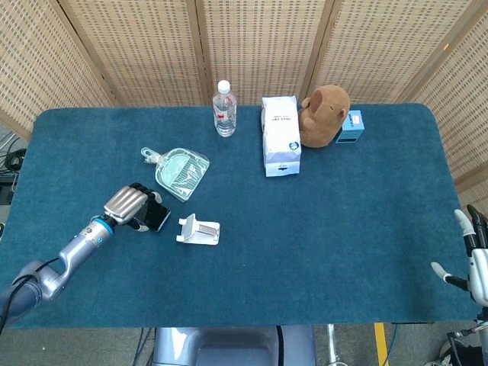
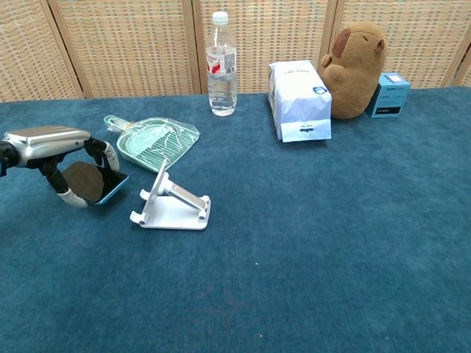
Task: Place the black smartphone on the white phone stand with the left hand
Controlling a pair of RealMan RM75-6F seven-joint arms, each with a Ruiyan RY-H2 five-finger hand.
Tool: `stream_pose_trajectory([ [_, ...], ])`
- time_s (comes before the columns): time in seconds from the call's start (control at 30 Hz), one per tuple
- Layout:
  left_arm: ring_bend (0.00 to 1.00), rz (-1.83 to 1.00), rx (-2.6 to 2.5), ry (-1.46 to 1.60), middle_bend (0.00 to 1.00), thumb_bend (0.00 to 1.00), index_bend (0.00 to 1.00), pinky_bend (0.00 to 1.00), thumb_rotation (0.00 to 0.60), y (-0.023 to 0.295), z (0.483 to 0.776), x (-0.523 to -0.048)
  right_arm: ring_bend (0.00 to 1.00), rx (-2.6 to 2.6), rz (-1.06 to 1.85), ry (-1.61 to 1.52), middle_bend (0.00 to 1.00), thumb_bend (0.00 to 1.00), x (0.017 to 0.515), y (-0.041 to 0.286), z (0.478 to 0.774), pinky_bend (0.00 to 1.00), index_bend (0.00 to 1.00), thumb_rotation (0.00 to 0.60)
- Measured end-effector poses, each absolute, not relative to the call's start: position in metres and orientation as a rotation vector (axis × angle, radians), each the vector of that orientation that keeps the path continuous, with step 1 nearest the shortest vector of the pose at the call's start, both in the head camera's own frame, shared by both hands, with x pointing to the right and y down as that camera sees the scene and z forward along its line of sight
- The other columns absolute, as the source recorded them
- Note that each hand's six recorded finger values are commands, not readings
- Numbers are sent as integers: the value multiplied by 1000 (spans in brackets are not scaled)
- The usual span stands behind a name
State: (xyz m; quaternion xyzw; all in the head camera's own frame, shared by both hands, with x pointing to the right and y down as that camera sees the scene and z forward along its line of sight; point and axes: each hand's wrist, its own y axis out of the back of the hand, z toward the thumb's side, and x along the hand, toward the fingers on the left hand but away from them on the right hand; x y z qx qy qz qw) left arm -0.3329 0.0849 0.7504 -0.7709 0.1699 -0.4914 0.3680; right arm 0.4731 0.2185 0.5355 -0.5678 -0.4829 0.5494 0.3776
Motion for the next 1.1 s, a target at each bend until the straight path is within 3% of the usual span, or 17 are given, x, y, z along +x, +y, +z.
stream_pose_trajectory([
  [0.4, 381, -1068, -2114, 712, 428, 0, 359, 216, 600, 70, 703, -318, 0, -1456, 1400, -1236, 0, 91, 472, 220, 534, 0, 0, 600],
  [0.67, 380, -956, -2257, 873, 428, 0, 359, 216, 600, 82, 675, -310, 0, -1462, 1396, -1238, 0, 92, 472, 220, 533, 0, 0, 600],
  [1.1, 380, -882, -2510, 1106, 428, 0, 359, 216, 600, 115, 669, -304, 0, -1469, 1395, -1238, 0, 92, 472, 221, 533, 0, 0, 600],
])
